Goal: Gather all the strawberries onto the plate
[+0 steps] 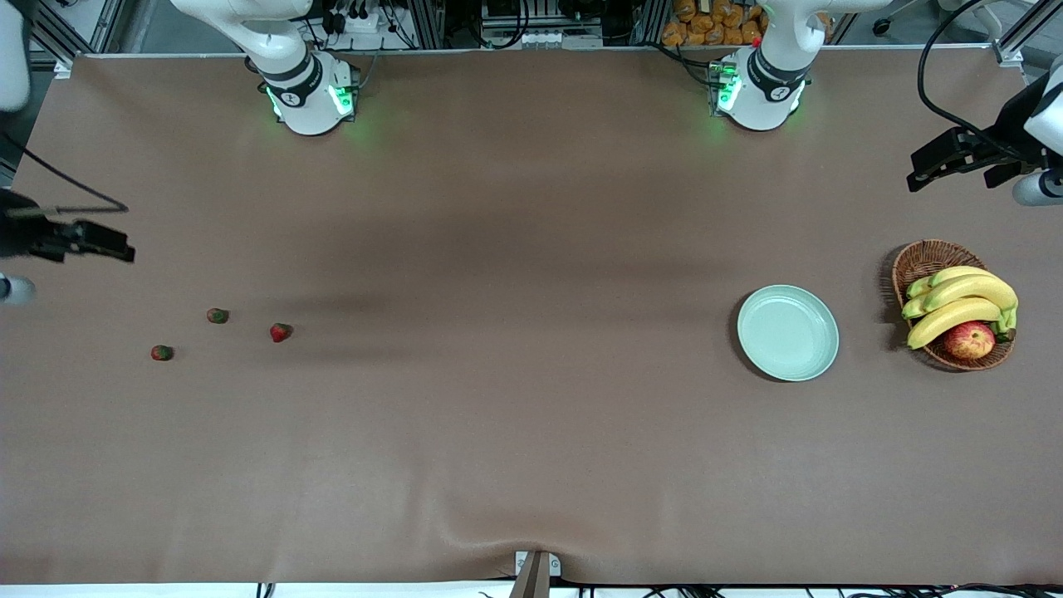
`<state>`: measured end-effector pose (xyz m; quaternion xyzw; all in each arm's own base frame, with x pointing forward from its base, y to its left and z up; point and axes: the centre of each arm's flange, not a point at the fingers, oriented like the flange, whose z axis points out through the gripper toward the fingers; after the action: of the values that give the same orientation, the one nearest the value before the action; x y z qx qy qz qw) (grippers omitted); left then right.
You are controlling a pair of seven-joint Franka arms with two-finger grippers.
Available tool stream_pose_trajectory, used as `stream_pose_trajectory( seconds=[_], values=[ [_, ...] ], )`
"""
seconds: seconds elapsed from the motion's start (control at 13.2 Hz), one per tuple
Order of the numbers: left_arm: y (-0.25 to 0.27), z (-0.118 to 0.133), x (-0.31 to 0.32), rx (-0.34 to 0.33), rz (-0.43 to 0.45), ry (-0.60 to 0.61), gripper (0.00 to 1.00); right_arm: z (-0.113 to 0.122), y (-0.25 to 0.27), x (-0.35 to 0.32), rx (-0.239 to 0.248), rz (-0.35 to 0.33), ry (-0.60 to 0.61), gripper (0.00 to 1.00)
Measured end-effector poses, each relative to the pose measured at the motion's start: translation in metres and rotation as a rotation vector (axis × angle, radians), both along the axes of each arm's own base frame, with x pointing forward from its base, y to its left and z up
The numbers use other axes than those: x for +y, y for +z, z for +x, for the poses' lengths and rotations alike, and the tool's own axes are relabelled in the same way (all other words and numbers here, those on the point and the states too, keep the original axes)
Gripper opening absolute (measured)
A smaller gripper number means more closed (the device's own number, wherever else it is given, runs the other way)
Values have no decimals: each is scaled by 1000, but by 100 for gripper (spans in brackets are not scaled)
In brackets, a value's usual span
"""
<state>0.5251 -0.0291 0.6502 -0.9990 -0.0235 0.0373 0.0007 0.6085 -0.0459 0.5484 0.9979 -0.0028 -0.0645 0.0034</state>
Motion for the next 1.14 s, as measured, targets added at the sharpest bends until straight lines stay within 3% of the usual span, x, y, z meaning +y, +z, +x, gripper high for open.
stream_pose_trajectory(
  seconds=[0.3, 0.45, 0.61, 0.83, 0.99, 1.14],
  values=[
    [-3, 0, 0, 5, 0, 0, 100, 48, -100, 6, -2, -6, 15, 100],
    [-5, 1, -1, 8, 0, -1, 100, 67, -182, 11, 24, 15, 8, 100],
    [-11, 2, -2, 16, 1, -4, 100, 63, -250, 12, 67, 39, -9, 100],
    [-17, 4, -5, 15, 1, -8, 100, 39, -328, 12, 184, 49, -21, 100],
    [-22, 6, -8, 8, 1, -14, 100, 28, -351, 16, 228, 65, -31, 100],
    [-33, 8, -17, 6, 1, -28, 100, 25, -357, 19, 239, 73, -34, 100]
  ],
)
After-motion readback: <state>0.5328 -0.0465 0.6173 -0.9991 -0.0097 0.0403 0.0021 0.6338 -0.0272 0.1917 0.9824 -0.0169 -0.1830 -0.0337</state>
